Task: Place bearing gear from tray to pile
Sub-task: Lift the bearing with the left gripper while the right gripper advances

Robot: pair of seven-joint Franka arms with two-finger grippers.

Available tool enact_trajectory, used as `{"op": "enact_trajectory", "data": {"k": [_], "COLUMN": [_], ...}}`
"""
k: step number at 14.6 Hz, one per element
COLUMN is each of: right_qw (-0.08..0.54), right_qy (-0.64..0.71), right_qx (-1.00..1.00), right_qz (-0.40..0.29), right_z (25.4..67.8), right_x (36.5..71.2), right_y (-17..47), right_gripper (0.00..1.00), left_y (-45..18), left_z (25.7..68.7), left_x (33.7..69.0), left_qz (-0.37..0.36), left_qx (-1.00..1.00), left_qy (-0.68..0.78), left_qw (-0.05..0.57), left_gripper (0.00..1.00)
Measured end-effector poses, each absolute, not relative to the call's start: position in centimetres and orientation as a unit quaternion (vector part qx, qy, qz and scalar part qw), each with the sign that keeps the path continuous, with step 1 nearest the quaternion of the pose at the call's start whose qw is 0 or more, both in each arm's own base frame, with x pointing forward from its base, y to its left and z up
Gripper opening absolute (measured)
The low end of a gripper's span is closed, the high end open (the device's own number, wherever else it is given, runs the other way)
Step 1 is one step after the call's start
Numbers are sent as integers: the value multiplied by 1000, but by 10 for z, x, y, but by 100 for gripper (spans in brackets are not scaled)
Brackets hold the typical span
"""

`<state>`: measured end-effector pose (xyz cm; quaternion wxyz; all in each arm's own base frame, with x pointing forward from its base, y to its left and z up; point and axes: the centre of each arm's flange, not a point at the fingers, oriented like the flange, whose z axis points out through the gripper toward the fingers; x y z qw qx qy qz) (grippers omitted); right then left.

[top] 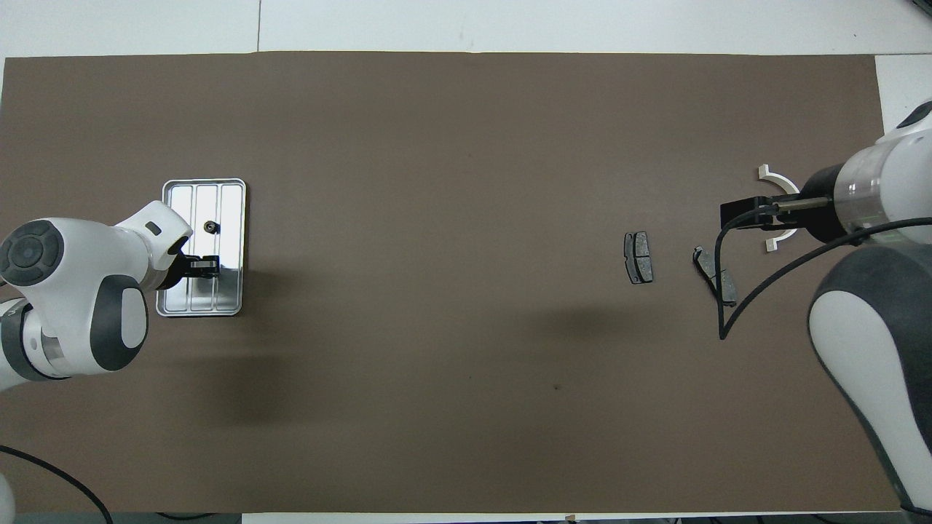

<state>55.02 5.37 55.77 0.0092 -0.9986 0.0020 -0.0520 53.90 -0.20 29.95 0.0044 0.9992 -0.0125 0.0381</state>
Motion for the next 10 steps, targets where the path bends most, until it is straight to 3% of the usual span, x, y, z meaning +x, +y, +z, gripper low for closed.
{"op": "enact_trajectory", "data": {"k": [5,10], "right_qw": [14,22], "right_qy": [27,41], "right_qx": [-998,-997], "right_qz": [-55,-62], "right_z": [523,480], "right_x": [562,585], "right_y": [64,83], "right_gripper": [100,100], "left_y": [-3,-40], "left_z": [312,393], "left_x": [549,589], "left_qz": [37,20], "left_qx": [999,1000], "left_qy": [-15,-12], "left_qw": [5,10], "left_gripper": [35,35]}}
